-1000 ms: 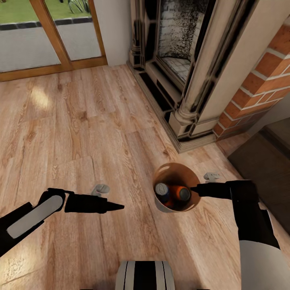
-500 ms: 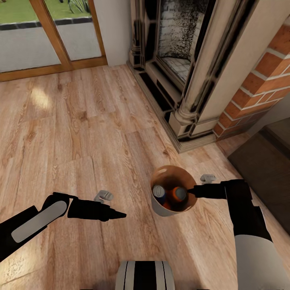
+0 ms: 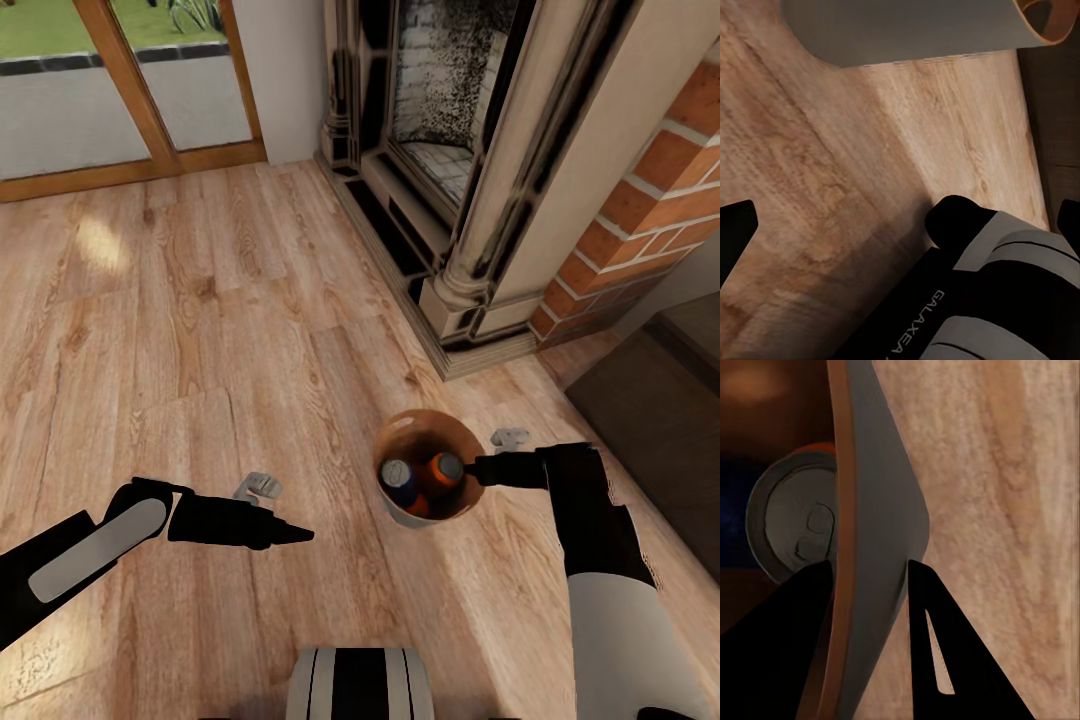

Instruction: Put the three can of soda from the living room inside the tash can in the kitchen.

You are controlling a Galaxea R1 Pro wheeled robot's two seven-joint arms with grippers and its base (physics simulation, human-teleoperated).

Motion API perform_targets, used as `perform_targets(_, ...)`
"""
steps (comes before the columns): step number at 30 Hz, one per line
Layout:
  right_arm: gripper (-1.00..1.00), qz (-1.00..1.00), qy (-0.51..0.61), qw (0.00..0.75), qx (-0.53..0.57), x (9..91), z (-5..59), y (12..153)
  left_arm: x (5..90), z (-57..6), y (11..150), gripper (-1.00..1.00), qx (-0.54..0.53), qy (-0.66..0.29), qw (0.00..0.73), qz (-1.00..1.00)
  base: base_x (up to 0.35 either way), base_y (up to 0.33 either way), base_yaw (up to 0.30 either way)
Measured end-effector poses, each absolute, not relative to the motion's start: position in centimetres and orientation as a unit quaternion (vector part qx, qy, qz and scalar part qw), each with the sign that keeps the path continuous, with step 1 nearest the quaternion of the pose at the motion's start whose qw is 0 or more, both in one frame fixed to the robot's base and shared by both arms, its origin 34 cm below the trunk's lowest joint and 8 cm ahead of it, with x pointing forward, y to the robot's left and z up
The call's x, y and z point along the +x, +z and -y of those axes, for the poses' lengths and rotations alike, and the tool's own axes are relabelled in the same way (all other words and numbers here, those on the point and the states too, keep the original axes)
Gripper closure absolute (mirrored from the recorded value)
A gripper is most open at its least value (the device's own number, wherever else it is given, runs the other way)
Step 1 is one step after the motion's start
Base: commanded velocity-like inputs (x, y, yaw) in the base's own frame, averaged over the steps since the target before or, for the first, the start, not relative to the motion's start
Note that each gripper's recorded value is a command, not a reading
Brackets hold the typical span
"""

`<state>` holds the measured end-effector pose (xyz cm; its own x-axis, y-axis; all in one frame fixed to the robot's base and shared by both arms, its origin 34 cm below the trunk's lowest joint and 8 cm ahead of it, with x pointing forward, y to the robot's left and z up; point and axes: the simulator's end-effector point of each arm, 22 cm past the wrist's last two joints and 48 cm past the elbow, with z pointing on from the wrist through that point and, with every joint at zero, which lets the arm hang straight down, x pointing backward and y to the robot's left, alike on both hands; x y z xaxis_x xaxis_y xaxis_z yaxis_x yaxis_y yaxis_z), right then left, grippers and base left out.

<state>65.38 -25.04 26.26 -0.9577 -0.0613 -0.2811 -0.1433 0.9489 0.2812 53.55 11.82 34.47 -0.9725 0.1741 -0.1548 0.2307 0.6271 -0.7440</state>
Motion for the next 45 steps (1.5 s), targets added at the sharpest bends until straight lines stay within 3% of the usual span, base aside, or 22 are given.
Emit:
perform_targets(20, 1.00, -0.972, 0.128, 0.181, -0.081, 67.1, 25.1, 26.2, 53.6, -11.9, 34.4, -1.00, 0.113, -0.416, 0.034, -0.902, 0.000, 0.000, 0.000)
perform_targets(45, 1.00, -0.971, 0.141, 0.181, -0.070, 66.3, 24.0, 23.5, 53.6, -11.8, 34.4, -1.00, 0.112, -0.416, 0.034, -0.902, 0.000, 0.000, 0.000)
